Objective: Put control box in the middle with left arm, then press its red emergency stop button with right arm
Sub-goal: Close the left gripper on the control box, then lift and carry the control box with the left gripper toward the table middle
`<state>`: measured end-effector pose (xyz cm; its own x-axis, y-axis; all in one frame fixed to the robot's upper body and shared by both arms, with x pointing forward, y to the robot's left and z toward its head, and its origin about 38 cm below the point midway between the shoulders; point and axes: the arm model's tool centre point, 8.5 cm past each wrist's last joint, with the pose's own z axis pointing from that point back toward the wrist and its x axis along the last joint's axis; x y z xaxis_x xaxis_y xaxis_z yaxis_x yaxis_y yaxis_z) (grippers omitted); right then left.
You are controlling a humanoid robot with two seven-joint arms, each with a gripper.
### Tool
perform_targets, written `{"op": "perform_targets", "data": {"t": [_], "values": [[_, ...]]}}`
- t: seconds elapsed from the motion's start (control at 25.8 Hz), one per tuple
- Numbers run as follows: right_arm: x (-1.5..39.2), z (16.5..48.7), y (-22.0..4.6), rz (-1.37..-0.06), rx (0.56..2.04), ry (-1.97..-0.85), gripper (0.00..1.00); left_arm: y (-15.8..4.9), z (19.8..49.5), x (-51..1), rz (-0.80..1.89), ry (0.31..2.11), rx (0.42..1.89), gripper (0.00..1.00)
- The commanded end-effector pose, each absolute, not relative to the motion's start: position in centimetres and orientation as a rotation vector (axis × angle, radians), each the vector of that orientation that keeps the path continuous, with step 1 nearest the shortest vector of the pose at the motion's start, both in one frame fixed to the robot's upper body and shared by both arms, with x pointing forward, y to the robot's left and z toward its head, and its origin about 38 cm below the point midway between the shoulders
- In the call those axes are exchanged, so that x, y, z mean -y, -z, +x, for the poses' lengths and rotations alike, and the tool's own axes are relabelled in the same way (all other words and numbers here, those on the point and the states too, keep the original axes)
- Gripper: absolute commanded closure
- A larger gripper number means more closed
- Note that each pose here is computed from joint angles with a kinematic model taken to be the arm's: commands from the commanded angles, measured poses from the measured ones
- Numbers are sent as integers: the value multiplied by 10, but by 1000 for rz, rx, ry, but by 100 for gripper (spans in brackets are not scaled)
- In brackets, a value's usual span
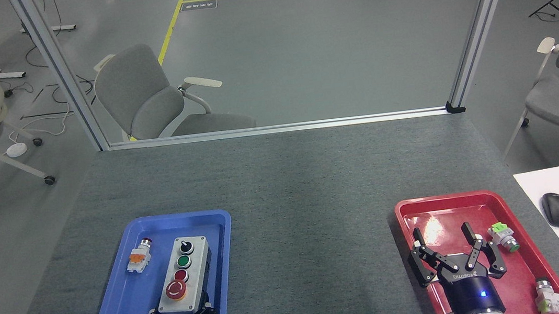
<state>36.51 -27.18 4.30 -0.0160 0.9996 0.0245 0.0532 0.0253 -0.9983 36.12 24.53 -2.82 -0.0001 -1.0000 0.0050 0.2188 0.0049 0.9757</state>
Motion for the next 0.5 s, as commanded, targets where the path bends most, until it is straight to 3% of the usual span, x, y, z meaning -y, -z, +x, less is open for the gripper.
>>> {"op": "perform_targets", "data": {"t": [0.0, 0.27, 0.47], "values": [[270, 365, -42, -1225, 1269, -1181, 2, 30, 366, -247, 1043, 1306, 1041, 1], [264, 357, -37, -1256, 1244, -1206, 2, 25, 373, -250, 1064, 1311, 1046, 3], [265, 357, -37, -1251, 1249, -1213, 2, 27, 373, -254, 1059, 1333, 1041, 33]]}}
